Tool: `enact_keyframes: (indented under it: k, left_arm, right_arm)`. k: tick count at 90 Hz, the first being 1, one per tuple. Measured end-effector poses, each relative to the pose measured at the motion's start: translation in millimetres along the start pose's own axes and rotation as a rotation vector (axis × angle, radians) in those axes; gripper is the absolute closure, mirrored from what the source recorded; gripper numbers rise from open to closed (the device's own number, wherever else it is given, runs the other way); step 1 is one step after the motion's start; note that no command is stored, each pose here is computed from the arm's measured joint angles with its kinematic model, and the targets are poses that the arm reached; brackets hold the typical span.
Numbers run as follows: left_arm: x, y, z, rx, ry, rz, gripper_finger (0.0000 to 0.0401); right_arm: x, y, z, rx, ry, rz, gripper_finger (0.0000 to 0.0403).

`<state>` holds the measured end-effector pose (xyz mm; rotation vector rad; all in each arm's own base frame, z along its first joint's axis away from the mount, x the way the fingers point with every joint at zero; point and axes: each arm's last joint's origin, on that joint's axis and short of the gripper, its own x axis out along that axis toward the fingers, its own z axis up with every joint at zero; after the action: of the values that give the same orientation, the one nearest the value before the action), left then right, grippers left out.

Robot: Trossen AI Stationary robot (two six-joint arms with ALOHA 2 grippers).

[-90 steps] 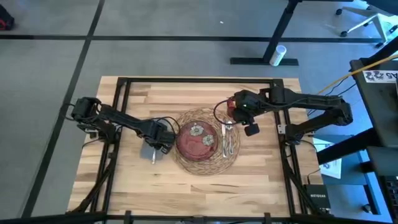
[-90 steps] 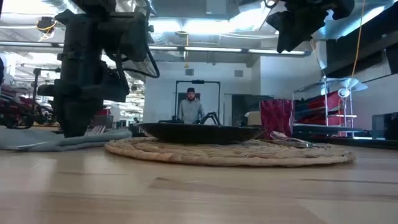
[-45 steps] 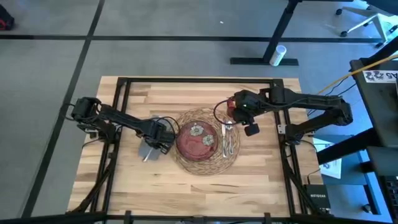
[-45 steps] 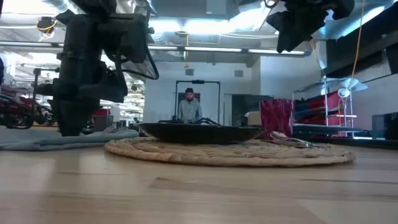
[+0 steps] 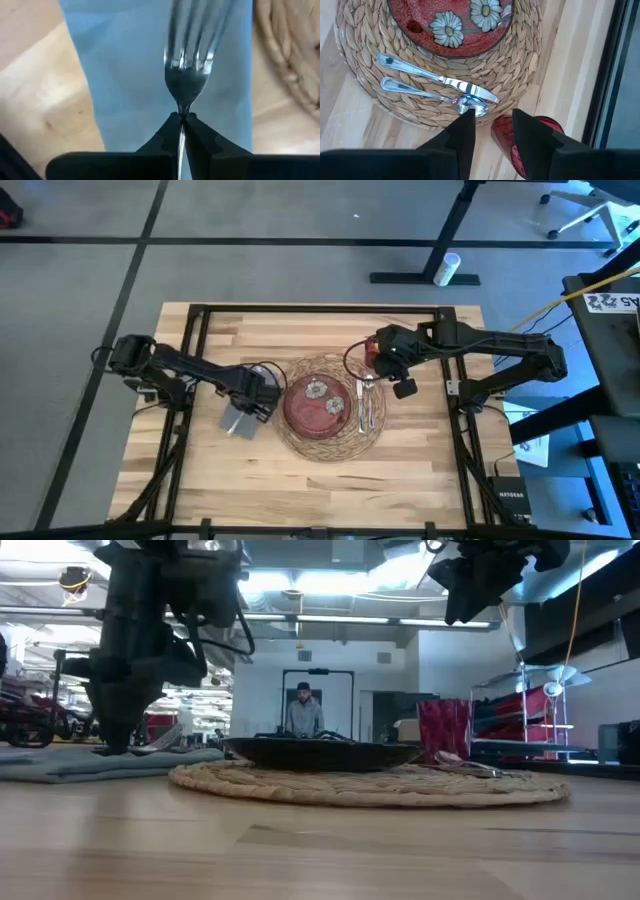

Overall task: Set table place
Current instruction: Adjust the silver spoon on the gray table napkin

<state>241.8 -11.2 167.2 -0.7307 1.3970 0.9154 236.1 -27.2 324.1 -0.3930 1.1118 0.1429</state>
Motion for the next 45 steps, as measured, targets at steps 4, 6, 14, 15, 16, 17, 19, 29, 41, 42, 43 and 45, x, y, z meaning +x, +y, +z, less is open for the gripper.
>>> enact_keyframes:
  k: [4,6,14,15,16,17,19,29,41,42,43,45]
  left_arm:
    - [0.3,1.8,3.2,-0.007,-0.006,0.006,0.0400]
    - [0.5,2.6,4.8,-0.013,-0.009,0.008,0.0400]
    - [1.2,5.2,11.0,-0.021,-0.012,0.006,0.0400]
    - [1.3,5.4,11.6,-0.022,-0.013,0.005,0.0400]
    - [1.3,5.6,12.2,-0.023,-0.013,0.004,0.0400]
    - [1.4,5.9,12.9,-0.025,-0.013,0.003,0.0400]
    - [1.5,6.5,14.0,-0.029,-0.013,0.004,0.0400]
    - [2.1,9.7,18.9,-0.042,-0.009,0.007,0.0400]
    - [2.6,11.8,22.6,-0.052,-0.008,0.007,0.0400]
    - [2.6,11.8,22.6,-0.050,-0.008,0.007,0.0400]
    - [2.6,11.8,22.6,-0.049,-0.008,0.007,0.0400]
    - [2.6,11.9,22.6,-0.046,-0.008,0.008,0.0400]
  right_arm:
    - [0.0,0.1,-0.1,0.000,0.001,0.001,0.0288]
    - [0.0,0.1,-0.1,0.000,0.001,0.001,0.0288]
    - [0.0,0.2,-0.4,0.000,0.004,0.002,0.0288]
    - [0.0,0.2,-0.4,0.000,0.004,0.002,0.0288]
    - [0.0,0.2,-0.4,0.000,0.004,0.002,0.0288]
    - [0.0,0.2,-0.4,-0.001,0.004,0.002,0.0288]
    - [0.0,0.2,-0.4,-0.002,0.004,0.002,0.0288]
    - [0.0,0.2,-0.4,-0.004,0.004,0.002,0.0288]
    - [0.0,0.3,-0.5,-0.010,0.005,0.003,0.0288]
    - [0.0,0.3,-0.5,-0.010,0.005,0.003,0.0288]
    - [0.0,0.3,-0.5,-0.010,0.006,0.003,0.0288]
    - [0.0,0.3,-0.6,-0.010,0.006,0.003,0.0288]
